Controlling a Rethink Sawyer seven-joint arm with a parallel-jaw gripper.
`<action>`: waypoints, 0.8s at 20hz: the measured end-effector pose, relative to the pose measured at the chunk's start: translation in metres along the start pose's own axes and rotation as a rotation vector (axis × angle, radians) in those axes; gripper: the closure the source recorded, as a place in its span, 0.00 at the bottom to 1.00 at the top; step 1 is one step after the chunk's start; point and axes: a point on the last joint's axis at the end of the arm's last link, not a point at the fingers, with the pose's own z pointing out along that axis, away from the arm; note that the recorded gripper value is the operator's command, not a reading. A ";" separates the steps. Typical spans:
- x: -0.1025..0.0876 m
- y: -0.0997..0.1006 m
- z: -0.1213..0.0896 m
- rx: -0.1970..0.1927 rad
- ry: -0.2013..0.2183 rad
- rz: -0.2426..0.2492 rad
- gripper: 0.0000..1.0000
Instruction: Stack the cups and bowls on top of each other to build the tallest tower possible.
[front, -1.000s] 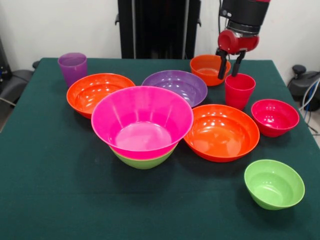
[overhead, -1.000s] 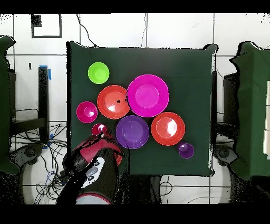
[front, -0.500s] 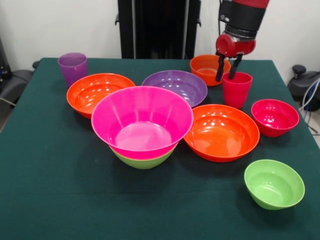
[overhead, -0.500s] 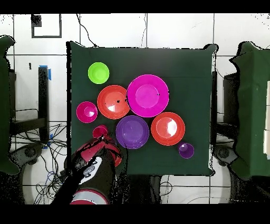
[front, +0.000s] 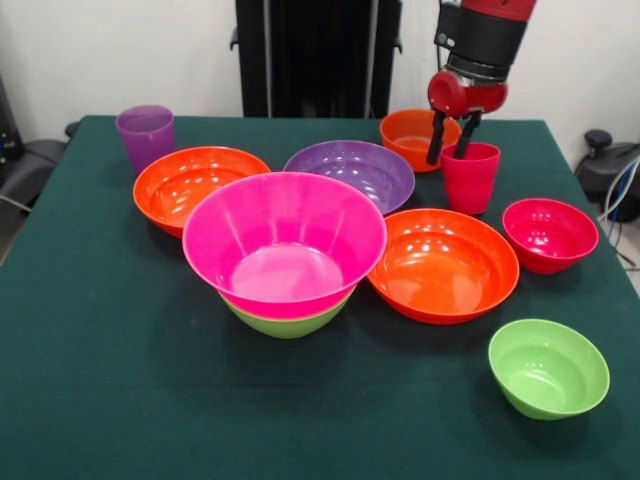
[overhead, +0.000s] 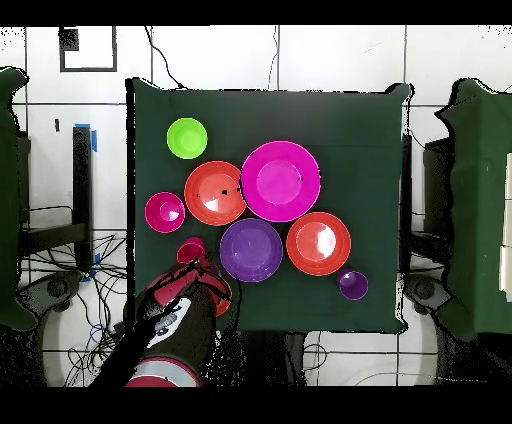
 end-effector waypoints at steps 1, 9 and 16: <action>0.000 0.001 0.001 0.004 -0.002 0.000 0.00; 0.000 0.013 0.011 0.021 -0.026 -0.003 0.00; -0.002 0.022 0.018 0.026 -0.082 0.015 1.00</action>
